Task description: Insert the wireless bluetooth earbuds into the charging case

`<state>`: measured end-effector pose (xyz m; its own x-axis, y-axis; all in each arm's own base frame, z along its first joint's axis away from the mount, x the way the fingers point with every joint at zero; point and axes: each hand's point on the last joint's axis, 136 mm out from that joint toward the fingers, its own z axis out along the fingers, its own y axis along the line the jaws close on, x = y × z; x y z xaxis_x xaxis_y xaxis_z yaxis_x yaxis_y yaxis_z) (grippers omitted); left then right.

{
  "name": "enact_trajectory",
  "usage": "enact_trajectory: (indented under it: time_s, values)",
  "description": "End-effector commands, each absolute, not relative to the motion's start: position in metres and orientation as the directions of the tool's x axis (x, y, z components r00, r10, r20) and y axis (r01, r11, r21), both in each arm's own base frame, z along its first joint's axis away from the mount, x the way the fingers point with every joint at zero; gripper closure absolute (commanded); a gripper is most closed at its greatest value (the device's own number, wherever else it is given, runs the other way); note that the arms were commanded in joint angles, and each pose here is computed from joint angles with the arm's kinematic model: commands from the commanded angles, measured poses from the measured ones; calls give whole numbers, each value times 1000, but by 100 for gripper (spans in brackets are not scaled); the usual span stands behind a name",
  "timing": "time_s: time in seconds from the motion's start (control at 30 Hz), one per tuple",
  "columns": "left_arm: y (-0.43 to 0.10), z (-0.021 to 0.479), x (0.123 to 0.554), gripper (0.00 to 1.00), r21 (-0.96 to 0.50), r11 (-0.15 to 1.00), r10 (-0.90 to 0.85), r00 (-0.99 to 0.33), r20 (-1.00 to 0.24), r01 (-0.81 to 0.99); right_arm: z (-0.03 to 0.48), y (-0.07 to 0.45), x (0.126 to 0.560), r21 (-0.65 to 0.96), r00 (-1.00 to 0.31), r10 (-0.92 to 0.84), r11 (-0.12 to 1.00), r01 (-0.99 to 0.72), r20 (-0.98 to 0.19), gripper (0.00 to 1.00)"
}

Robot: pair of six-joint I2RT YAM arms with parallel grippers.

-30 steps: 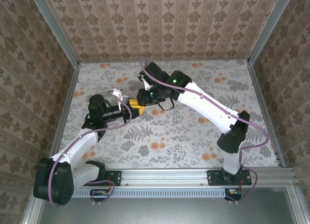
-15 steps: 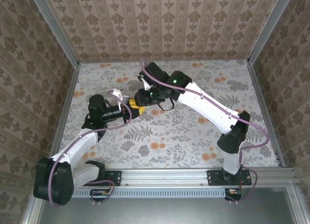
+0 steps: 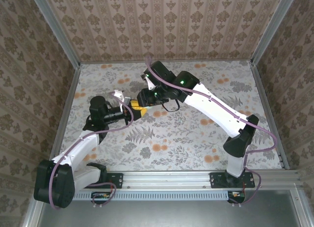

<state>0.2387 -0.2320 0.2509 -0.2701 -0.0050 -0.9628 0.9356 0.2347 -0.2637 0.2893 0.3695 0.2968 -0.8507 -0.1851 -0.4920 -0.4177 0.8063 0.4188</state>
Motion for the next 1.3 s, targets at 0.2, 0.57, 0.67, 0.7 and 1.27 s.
enact_trajectory:
  time_s: [0.2, 0.57, 0.67, 0.7, 1.27]
  values:
    - [-232, 258, 233, 100, -236, 218, -19, -238, -971, 947, 317, 354, 282, 442, -849, -145, 802, -402, -508, 59]
    - [-232, 258, 235, 100, -239, 224, -20, -241, -970, 945, 326, 341, 283, 434, -843, -127, 811, -391, -523, 59]
    - [-231, 258, 236, 100, -238, 226, -20, -240, -971, 945, 332, 324, 289, 422, -839, -100, 829, -367, -535, 59]
    - [-231, 258, 236, 100, -238, 225, -20, -240, -971, 945, 332, 315, 292, 411, -837, -87, 841, -352, -540, 59]
    - [-230, 259, 238, 100, -239, 227, -21, -240, -970, 944, 193, 215, 328, 260, -956, 16, 964, -63, -294, 61]
